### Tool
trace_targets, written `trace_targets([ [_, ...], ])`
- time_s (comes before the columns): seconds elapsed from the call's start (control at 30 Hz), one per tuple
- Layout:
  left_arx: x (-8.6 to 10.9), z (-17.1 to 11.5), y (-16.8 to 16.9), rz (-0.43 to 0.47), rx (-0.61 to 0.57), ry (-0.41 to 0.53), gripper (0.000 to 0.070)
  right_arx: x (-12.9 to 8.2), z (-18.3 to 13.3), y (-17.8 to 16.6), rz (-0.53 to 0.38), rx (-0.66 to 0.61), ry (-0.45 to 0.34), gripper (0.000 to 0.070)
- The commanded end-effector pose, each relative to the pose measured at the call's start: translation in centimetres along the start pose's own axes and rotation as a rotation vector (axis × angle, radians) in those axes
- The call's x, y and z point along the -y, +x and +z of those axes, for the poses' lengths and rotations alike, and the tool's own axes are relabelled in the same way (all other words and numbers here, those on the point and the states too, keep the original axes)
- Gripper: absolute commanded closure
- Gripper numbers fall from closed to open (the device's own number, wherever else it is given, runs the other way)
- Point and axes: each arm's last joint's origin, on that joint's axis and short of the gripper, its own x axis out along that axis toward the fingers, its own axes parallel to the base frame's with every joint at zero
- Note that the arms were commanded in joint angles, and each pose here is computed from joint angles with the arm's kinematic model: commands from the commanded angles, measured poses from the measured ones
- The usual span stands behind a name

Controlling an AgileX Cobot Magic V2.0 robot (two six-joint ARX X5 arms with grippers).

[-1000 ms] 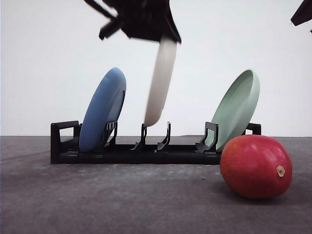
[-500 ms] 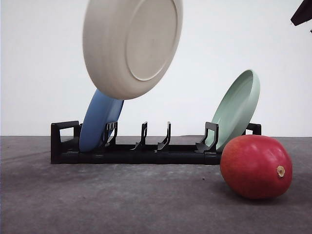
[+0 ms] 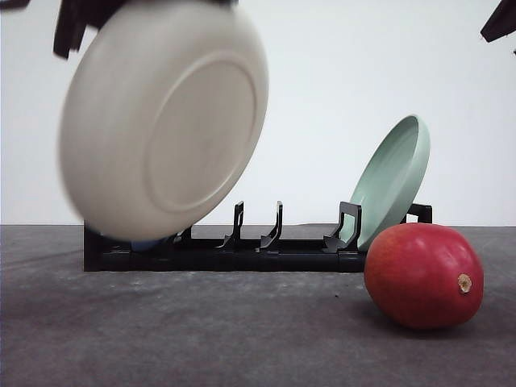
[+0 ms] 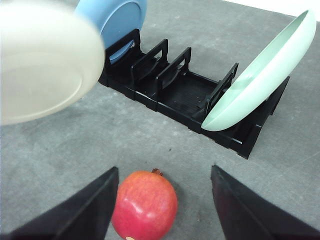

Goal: Place pomegranate in white plate

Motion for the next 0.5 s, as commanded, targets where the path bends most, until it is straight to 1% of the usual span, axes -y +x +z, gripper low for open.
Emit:
trace_targets([
  [0.0, 0.4, -0.3, 0.3, -0.021, -0.023, 0.158, 0.0689, -0.1, 0.6, -0.3, 0.004, 0.023, 0.002, 0.0329],
  [0.13, 0.9, -1.5, 1.1, -0.037, -0.082, 0.284, 0.0689, -0.1, 0.6, -0.3, 0.004, 0.023, 0.002, 0.0329],
  [0.27, 1.2, -3.3, 2.3, 0.006, -0.163, 0.364, 0.0689, -0.1, 0.6, -0.3, 0.004, 0.023, 0.002, 0.0329],
  [0.47, 2.4, -6.3, 3.8, 0.016, -0.267, 0.521, 0.0689, -0.1, 0.6, -0.3, 0.003, 0.023, 0.002, 0.0329],
])
